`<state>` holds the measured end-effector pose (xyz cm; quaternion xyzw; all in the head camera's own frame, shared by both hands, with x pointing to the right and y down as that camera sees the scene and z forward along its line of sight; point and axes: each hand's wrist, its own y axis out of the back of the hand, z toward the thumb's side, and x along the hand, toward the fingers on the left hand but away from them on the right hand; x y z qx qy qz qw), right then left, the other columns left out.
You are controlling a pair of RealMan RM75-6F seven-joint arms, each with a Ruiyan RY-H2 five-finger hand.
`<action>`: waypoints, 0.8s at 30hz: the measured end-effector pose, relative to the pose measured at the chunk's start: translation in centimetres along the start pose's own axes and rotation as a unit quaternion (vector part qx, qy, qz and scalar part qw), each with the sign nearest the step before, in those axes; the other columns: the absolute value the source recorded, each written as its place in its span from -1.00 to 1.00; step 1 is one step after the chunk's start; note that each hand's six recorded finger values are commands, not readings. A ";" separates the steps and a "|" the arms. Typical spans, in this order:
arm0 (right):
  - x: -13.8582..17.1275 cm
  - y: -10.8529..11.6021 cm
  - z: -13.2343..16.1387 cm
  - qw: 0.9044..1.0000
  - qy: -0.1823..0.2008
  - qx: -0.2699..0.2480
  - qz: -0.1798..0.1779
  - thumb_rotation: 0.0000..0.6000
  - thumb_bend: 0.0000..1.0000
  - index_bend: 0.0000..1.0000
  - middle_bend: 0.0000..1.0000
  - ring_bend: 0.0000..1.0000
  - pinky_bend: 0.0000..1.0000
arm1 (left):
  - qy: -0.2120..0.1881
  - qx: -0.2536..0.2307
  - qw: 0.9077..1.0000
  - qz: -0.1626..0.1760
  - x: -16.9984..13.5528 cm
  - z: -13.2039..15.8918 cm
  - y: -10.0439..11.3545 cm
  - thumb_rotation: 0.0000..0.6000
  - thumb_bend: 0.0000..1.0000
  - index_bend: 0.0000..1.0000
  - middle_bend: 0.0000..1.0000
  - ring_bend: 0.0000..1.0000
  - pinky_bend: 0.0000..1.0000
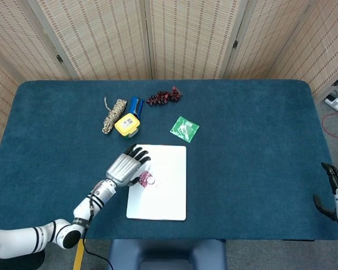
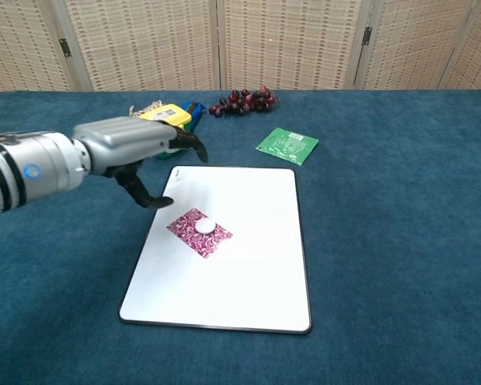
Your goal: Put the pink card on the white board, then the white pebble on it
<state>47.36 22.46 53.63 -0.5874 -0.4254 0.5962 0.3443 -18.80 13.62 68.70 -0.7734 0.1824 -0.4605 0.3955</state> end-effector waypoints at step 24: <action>-1.9 -1.8 3.0 0.997 0.053 -0.038 0.036 1.00 -0.23 -0.85 -0.69 -0.67 -0.81 | 0.323 -0.031 0.941 0.095 -20.7 -17.4 -0.4 1.00 -0.21 -0.55 -0.67 -0.80 -1.00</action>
